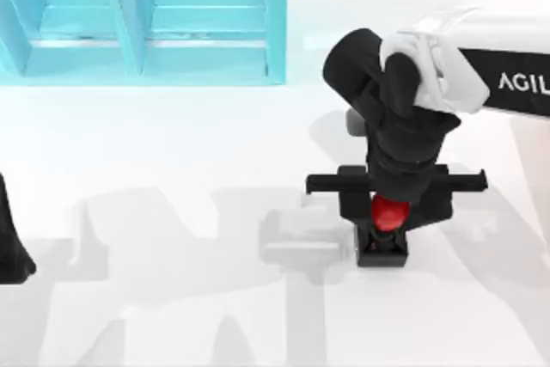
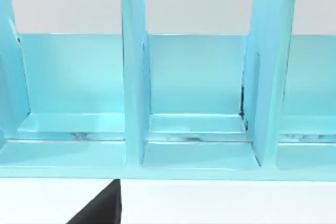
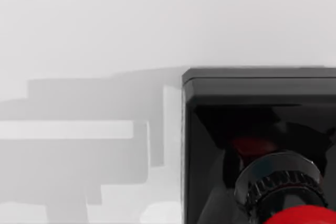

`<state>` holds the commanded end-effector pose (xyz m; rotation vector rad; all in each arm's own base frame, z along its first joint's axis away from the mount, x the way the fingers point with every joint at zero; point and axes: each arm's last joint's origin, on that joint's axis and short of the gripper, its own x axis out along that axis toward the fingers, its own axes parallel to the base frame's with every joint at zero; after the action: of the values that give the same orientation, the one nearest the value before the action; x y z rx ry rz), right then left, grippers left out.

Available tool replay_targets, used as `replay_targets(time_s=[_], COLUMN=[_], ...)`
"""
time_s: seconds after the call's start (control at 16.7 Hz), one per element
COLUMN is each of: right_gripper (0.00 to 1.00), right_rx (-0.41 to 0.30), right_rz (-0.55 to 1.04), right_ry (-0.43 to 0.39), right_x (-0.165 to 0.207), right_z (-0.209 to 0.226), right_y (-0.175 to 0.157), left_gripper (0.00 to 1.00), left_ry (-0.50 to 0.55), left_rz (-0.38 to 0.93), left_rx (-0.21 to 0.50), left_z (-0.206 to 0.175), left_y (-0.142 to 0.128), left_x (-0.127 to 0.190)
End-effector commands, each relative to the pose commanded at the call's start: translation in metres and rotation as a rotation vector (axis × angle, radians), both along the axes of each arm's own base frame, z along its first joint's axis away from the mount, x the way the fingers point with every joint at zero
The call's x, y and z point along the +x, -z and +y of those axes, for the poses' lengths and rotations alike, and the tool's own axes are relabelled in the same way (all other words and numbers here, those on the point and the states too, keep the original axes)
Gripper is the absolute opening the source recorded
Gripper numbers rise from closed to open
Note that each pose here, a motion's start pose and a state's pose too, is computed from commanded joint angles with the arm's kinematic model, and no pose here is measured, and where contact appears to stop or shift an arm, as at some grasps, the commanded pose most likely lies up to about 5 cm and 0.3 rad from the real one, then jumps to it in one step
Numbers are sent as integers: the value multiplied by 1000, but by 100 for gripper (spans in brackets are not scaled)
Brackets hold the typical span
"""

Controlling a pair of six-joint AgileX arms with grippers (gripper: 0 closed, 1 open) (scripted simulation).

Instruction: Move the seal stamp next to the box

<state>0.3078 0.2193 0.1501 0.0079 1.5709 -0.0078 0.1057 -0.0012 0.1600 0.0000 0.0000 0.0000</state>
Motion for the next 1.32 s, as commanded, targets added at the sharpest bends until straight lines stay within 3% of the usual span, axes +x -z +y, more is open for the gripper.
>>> replay_targets(time_s=[0.36,0.84,1.32], right_gripper=[0,0,0], right_rx=[1,0,-13], right_rz=[-1,0,21], right_ry=[3,3,-4], right_x=[1,0,16], right_z=[-1,-1,-9], right_y=[-1,-49,-52], left_gripper=[100,100,100], left_ry=[0,0,0], left_rz=[0,0,0], left_rx=[0,0,0], left_z=[0,0,0], left_y=[0,0,0], left_x=[0,0,0])
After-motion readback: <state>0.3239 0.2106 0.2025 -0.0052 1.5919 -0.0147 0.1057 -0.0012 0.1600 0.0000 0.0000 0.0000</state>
